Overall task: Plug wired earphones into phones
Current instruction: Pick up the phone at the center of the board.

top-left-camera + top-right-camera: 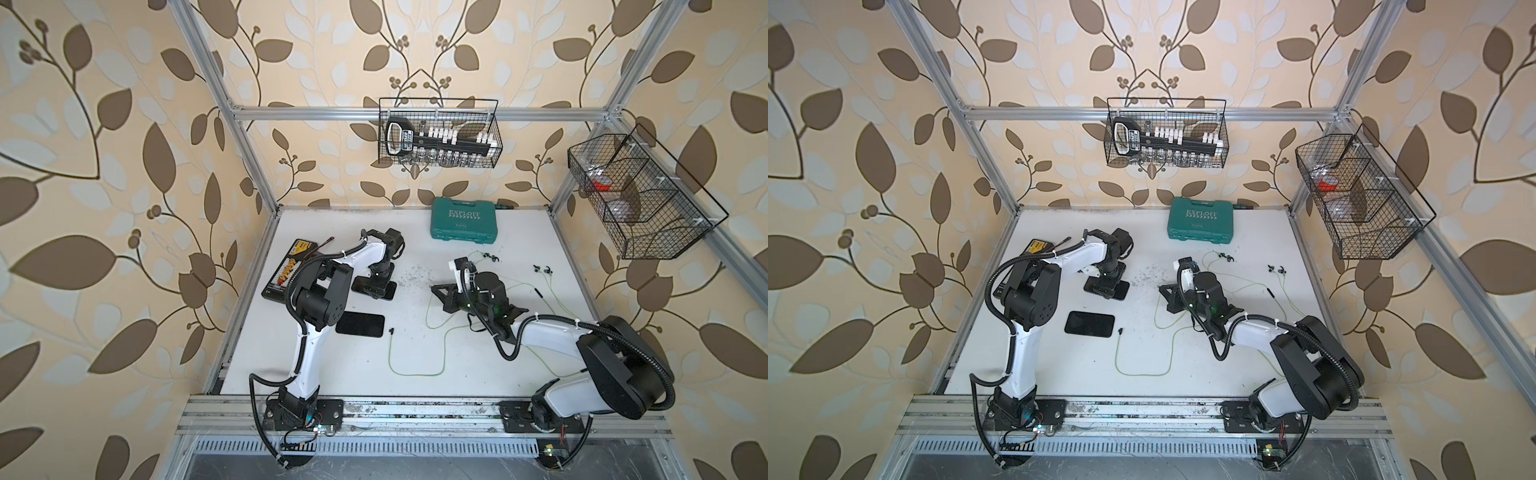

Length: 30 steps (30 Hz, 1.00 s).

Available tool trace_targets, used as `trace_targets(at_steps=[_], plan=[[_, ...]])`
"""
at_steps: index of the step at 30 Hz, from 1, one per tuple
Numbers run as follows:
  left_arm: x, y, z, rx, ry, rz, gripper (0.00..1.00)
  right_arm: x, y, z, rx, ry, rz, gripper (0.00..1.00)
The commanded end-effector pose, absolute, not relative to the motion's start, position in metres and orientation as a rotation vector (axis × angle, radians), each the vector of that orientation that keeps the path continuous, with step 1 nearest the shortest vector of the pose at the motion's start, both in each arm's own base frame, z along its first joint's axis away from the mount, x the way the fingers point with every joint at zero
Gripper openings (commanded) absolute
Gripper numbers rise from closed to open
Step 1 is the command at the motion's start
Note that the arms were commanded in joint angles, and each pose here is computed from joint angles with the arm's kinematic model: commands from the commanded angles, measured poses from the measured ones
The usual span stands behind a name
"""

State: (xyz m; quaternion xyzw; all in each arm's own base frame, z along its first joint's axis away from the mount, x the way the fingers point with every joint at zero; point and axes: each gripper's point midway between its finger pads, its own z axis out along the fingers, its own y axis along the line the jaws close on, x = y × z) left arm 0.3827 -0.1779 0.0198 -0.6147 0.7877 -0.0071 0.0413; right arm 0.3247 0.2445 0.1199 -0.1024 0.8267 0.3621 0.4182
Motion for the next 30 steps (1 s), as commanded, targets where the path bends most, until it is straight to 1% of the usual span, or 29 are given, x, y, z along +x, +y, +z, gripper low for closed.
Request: trace_targets(at_steps=[1,10,15,24,30], plan=[[0.379,-0.171,0.025,-1.890,2.400,-0.035,0.67,0.327,0.253,0.130,-0.287,2.044,0.942,0.00],[0.384,-0.171,0.063,-1.838,2.350,-0.194,0.67,0.320,0.266,0.131,-0.338,2.031,0.979,0.00],[0.379,-0.171,0.072,-1.842,2.324,-0.275,0.67,0.308,0.282,0.134,-0.401,2.005,1.013,0.00],[0.371,-0.164,0.088,-1.867,2.267,-0.403,0.67,0.297,0.302,0.132,-0.420,1.984,1.119,0.00],[0.365,-0.172,0.100,-1.886,2.237,-0.582,0.68,0.296,0.311,0.126,-0.409,1.994,1.152,0.00]])
